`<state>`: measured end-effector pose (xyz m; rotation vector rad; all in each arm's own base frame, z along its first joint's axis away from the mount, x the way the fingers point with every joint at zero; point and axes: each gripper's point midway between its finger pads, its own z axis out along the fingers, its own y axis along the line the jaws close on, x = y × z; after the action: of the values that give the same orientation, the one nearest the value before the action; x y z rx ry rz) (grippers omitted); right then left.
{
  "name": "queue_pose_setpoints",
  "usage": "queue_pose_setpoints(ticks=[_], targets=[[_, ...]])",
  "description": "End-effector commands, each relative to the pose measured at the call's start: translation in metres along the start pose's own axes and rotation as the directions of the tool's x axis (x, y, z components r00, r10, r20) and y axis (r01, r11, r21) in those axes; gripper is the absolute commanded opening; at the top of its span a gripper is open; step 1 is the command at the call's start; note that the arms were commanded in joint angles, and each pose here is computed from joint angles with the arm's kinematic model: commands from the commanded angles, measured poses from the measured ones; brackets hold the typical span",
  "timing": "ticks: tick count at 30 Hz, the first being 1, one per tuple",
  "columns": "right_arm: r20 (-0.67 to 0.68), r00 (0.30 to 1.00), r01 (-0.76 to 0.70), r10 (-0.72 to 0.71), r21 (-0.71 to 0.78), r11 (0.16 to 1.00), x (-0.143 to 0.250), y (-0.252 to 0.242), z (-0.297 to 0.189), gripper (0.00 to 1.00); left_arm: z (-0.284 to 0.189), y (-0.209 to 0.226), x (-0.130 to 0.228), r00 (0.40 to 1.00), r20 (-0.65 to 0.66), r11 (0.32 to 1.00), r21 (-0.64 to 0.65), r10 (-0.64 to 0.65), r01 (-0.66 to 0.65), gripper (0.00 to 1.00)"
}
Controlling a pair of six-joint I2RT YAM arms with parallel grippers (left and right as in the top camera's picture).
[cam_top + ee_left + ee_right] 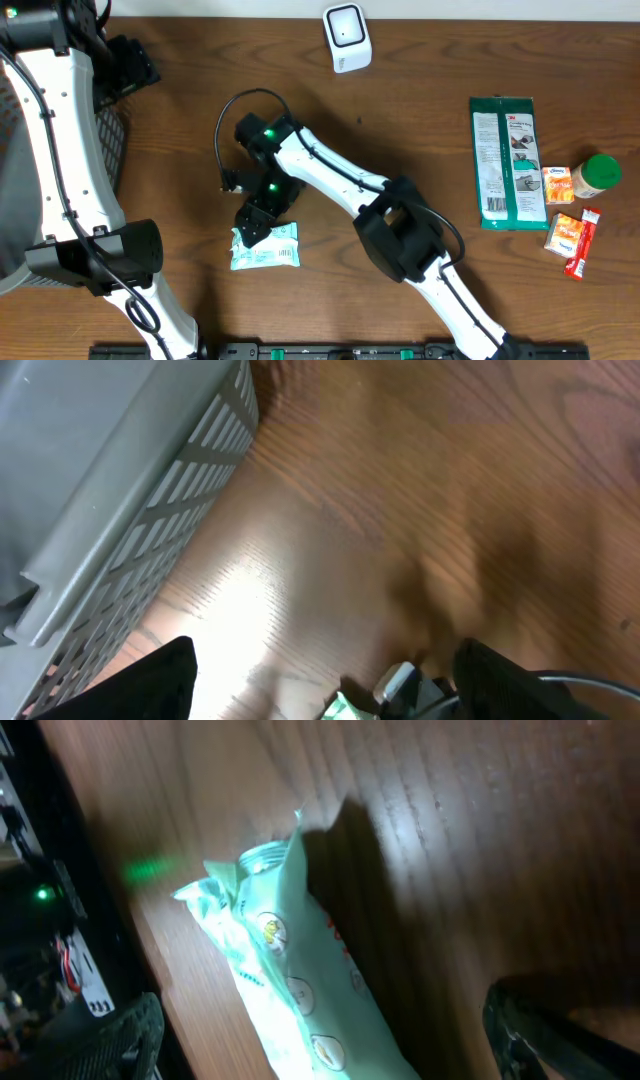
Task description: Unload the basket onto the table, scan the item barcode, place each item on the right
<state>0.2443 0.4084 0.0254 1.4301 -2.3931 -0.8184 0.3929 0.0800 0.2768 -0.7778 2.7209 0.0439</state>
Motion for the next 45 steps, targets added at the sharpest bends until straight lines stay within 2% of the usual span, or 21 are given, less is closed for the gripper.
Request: queue_pose_setpoints(ticks=[1,3,4,7,9,15,19,21,24,25,29,37,45], targets=[[-0.008,1.000,-0.009,0.010,0.032,0.999,0.003,-0.015,0.003,0.99,0.002,0.008,0.011,0.999,-0.051,0.999,-0.034,0.013,-0.015,0.82],[-0.007,1.000,-0.006,0.006,0.034,0.999,0.002,-0.014,0.003,0.99,0.002,0.008,0.011,0.999,-0.051,0.999,-0.034,0.013,-0.015,0.82],[-0.003,1.000,-0.003,0.003,0.036,0.999,0.001,-0.015,0.003,0.94,0.002,0.008,0.011,0.999,-0.051,0.999,-0.034,0.013,-0.015,0.82],[0.024,1.000,-0.006,0.005,0.042,0.999,-0.005,-0.019,0.001,0.48,0.002,0.008,0.011,0.999,-0.051,0.999,-0.034,0.013,-0.015,0.82],[0.040,0.999,-0.025,0.023,0.045,0.999,-0.007,-0.024,-0.003,0.40,0.002,0.008,0.011,0.999,-0.051,0.999,-0.034,0.013,-0.015,0.82],[0.066,0.995,-0.072,0.072,-0.002,0.997,-0.004,-0.035,-0.016,0.41,0.002,0.008,0.011,0.999,-0.051,0.999,-0.034,0.013,-0.015,0.82],[0.082,0.995,-0.061,0.064,-0.044,0.997,-0.005,-0.032,-0.020,0.54,0.002,0.008,0.011,0.999,-0.051,0.999,-0.034,0.013,-0.015,0.82],[0.080,0.996,-0.034,0.037,-0.042,0.999,-0.005,-0.031,-0.019,0.56,0.002,0.008,0.011,0.999,-0.051,0.999,-0.034,0.013,-0.015,0.82],[0.074,0.997,-0.014,0.017,-0.041,0.999,-0.005,-0.027,-0.015,0.33,0.002,0.008,0.011,0.999,-0.051,0.999,-0.034,0.013,-0.015,0.82],[0.073,0.997,-0.012,0.015,-0.041,0.999,-0.005,-0.026,-0.015,0.29,0.002,0.008,0.011,0.999,-0.051,0.999,-0.034,0.013,-0.015,0.82],[0.061,0.998,-0.004,0.007,-0.039,0.999,-0.005,-0.022,-0.011,0.34,0.002,0.008,0.011,0.999,-0.051,0.999,-0.034,0.013,-0.015,0.82],[-0.013,1.000,0.012,-0.013,-0.056,0.998,0.019,-0.024,0.007,0.35,0.002,0.008,0.011,0.999,-0.051,0.999,-0.034,0.013,-0.015,0.82],[-0.019,0.997,0.072,-0.078,-0.204,0.976,0.032,0.001,0.017,0.33,0.002,0.008,0.011,0.999,-0.051,0.999,-0.034,0.013,-0.015,0.82]])
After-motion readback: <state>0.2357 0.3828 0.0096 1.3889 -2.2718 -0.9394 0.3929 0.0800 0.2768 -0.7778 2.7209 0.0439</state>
